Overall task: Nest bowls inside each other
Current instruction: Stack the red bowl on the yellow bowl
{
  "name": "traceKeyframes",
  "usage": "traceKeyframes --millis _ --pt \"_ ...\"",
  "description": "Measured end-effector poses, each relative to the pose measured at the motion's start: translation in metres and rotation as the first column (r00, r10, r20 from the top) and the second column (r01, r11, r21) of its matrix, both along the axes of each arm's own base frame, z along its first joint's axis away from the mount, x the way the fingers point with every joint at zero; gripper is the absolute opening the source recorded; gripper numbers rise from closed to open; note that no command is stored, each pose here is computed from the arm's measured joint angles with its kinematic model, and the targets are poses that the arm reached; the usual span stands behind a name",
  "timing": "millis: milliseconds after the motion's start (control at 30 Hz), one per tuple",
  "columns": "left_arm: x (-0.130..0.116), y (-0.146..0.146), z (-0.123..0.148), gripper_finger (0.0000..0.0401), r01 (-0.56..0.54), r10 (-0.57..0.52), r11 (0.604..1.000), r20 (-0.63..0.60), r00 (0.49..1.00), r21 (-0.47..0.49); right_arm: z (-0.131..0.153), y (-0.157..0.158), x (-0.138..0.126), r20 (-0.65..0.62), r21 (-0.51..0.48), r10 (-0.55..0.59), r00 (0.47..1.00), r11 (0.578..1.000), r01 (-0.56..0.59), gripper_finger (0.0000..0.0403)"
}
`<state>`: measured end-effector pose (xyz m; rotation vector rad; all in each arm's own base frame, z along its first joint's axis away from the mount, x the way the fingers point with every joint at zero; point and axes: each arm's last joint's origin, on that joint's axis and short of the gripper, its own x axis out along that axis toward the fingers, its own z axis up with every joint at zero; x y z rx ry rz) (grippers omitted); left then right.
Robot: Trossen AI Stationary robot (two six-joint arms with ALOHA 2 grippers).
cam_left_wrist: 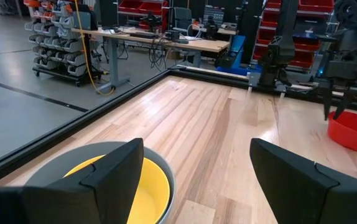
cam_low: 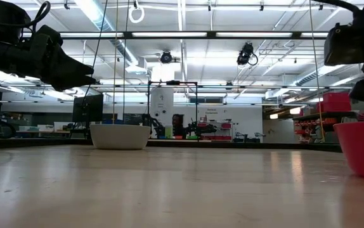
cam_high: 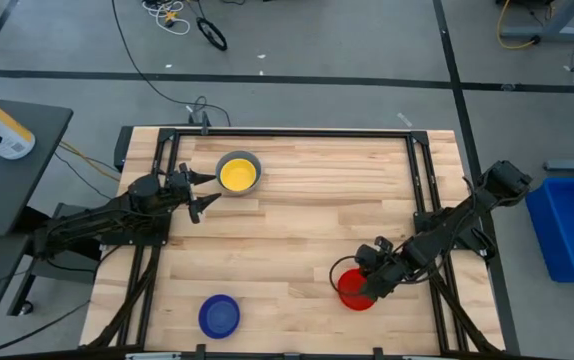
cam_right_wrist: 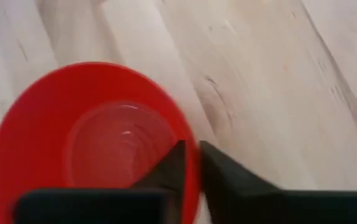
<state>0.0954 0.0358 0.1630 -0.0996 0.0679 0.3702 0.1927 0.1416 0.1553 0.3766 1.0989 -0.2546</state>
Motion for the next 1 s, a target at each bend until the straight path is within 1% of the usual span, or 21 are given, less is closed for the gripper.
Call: traceKeyframes --millis 33,67,167,267,367,500,633,733,867,933,1000 --pt "0.0 0.0 0.0 0.0304 0.0 0.0 1.0 0.0 1.0 0.0 0.0 0.0 0.0 0.004 -0.001 0.008 1.0 1.0 -0.008 0.0026" --pt "0.0 0.0 0.0 0.0304 0.0 0.0 1.0 0.0 1.0 0.0 0.0 0.001 0.001 0.012 0.0 0.016 1.0 1.0 -0.016 0.0014" --pt "0.0 0.0 0.0 0.0304 0.0 0.0 1.0 0.0 1.0 0.0 0.001 0.001 0.002 0.022 -0.003 0.036 0.999 0.999 -0.036 0.0007" --pt "0.0 0.0 0.0 0.0304 0.0 0.0 1.0 -0.001 1.0 0.0 0.002 0.001 0.004 0.055 -0.035 0.048 0.997 0.998 -0.046 0.0005" --pt "0.0 0.0 0.0 0.0304 0.0 0.0 1.0 -0.001 1.0 0.0 0.003 0.0 0.006 0.102 -0.096 0.058 0.993 0.994 -0.048 0.0004" --pt "0.0 0.0 0.0 0.0304 0.0 0.0 1.0 -0.001 1.0 0.0 0.005 -0.007 0.013 0.162 -0.183 0.042 0.986 0.983 -0.012 0.0003" --pt "0.0 0.0 0.0 0.0304 0.0 0.0 1.0 0.0 1.0 0.0 0.009 -0.021 0.026 0.243 -0.295 0.019 0.97 0.954 0.055 0.0002" --pt "0.0 0.0 0.0 0.0304 0.0 0.0 1.0 -0.004 1.0 0.001 0.015 -0.035 0.041 0.327 -0.388 0.02 0.945 0.915 0.114 0.0002" --pt "0.0 0.0 -0.001 0.0304 0.001 0.0 1.0 -0.011 1.0 0.002 0.03 -0.062 0.069 0.444 -0.481 0.075 0.893 0.861 0.167 0.0001" --pt "0.0 0.0 -0.001 0.0304 0.001 -0.001 1.0 -0.013 1.0 0.007 0.036 -0.08 0.08 0.509 -0.499 0.13 0.851 0.85 0.169 0.0001" --pt "0.0 0.0 -0.001 0.0304 0.002 -0.001 1.0 -0.014 1.0 0.011 0.039 -0.102 0.09 0.58 -0.494 0.179 0.794 0.853 0.169 0.0001"
